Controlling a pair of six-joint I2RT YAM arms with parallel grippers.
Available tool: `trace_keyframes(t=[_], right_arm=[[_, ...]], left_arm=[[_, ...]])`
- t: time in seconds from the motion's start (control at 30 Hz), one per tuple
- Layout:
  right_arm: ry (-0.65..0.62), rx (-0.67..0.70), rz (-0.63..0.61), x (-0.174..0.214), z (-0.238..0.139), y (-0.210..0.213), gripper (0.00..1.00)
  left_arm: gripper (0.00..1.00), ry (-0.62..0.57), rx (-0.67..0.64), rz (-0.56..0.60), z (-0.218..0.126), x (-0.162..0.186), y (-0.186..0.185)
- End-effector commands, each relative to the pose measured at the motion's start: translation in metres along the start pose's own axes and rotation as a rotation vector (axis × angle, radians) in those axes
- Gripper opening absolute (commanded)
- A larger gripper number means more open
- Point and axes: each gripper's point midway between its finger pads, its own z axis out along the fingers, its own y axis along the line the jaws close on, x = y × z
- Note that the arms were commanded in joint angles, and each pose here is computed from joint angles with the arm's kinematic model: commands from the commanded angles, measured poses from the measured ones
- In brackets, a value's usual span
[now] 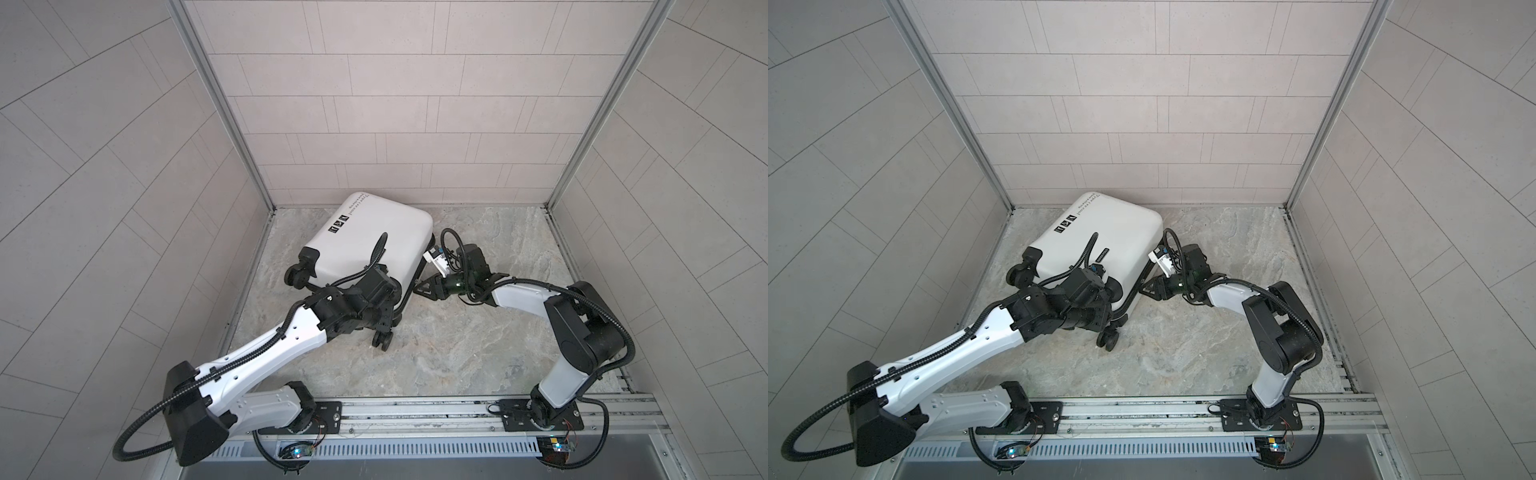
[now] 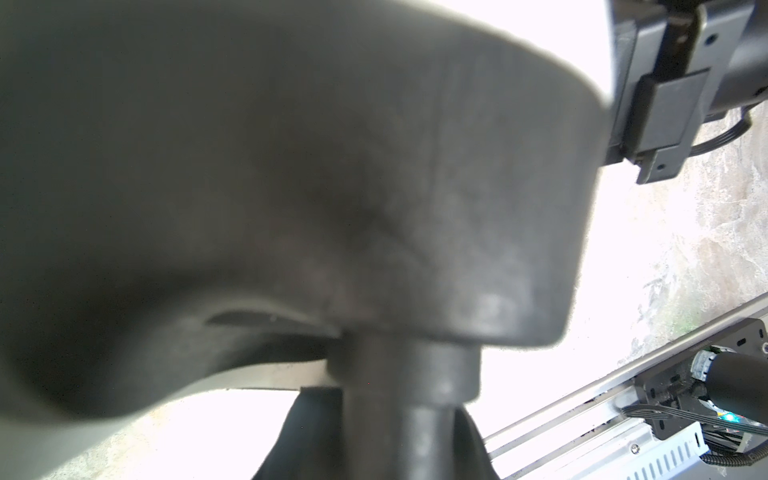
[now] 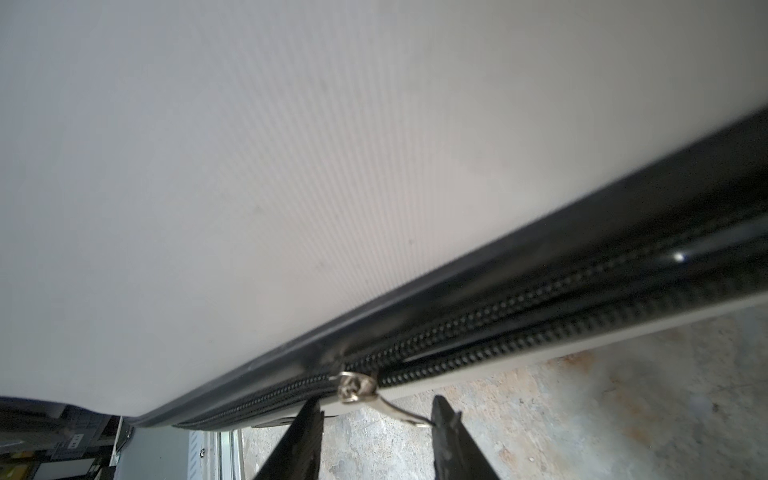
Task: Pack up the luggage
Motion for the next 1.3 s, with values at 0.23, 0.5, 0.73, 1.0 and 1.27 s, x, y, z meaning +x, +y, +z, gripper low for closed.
trace_keyframes(t=[0.23, 0.5, 0.73, 1.0, 1.27], right_arm=[[-0.025, -0.012, -0.042, -0.017, 0.001, 0.005, 0.17], [-0.052, 0.051, -0.013, -0.020, -0.002, -0.002, 0.00], [-0.090, 0.188, 0.039, -0.027, -0.010, -0.020, 0.00], [-0.126, 0.450, 0.035, -0.036, -0.033, -0.052, 0.00], [-0.146, 0.603, 0.046, -0.050, -0.043, -0.081, 0.00]], left_arm=[[0.00, -0.093, -0.026, -0.102, -0.012, -0.018, 0.009], [0.00, -0.098, -0.022, -0.106, -0.013, -0.017, 0.010], [0.00, -0.108, -0.004, -0.110, -0.017, -0.018, 0.009], [0.00, -0.085, 0.048, -0.090, -0.017, -0.015, -0.001], [0.00, -0.069, 0.086, -0.075, -0.017, -0.011, -0.007]])
